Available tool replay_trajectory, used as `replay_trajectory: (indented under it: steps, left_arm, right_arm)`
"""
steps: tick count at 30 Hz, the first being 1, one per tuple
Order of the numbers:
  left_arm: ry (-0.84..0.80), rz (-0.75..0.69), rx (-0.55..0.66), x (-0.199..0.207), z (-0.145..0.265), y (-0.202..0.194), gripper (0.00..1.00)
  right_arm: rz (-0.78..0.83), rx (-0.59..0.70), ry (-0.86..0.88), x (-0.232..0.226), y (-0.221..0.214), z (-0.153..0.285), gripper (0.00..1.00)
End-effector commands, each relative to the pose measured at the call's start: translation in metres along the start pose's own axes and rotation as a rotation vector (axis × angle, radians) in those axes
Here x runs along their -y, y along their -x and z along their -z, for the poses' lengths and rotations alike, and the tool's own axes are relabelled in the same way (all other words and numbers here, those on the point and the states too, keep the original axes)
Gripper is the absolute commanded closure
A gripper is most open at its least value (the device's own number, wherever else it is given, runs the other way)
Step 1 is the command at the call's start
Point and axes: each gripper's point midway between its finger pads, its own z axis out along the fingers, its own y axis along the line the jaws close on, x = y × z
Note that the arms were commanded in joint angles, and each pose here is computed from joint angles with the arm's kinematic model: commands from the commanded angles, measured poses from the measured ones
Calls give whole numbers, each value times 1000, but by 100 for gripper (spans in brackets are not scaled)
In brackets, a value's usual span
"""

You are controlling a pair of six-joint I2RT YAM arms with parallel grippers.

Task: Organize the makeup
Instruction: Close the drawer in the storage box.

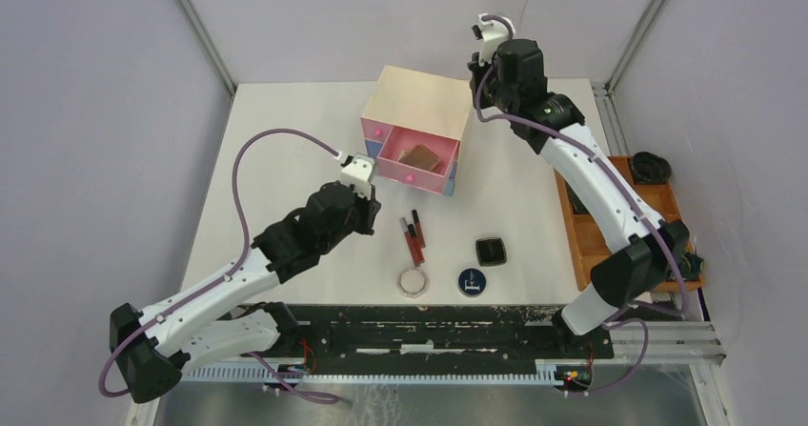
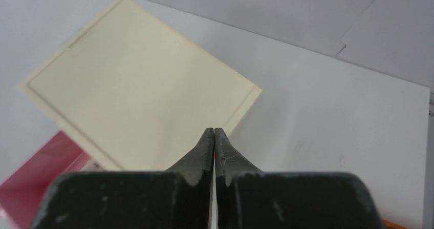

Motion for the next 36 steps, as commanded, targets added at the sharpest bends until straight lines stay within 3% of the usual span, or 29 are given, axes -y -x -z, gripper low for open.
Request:
replay_trajectory:
  steps: [1,2,10,19,27,36]
  left_arm:
    - [-118,48,140,23,-1,33,93]
    - [-125,46,143,25,-2,33,97]
    - [-145,62,213,32,-14,44,97]
    - [-108,77,257,28,-29,43,97]
    - [-109,65,254,31,-38,42,97]
    - [-117,60,254,34,-41,45,97]
  right_arm:
    - [-87,73,-24,33,19,-32,99]
    - [-95,66,-38,44,14,-45,100]
    - [-195,94,-17,92,5,-122,100]
    - [-361,96,178,89,-23,-183,100]
    - [-480,82,361,71,-39,-196,100]
    - [-620,105,665,32,-38,-171,99]
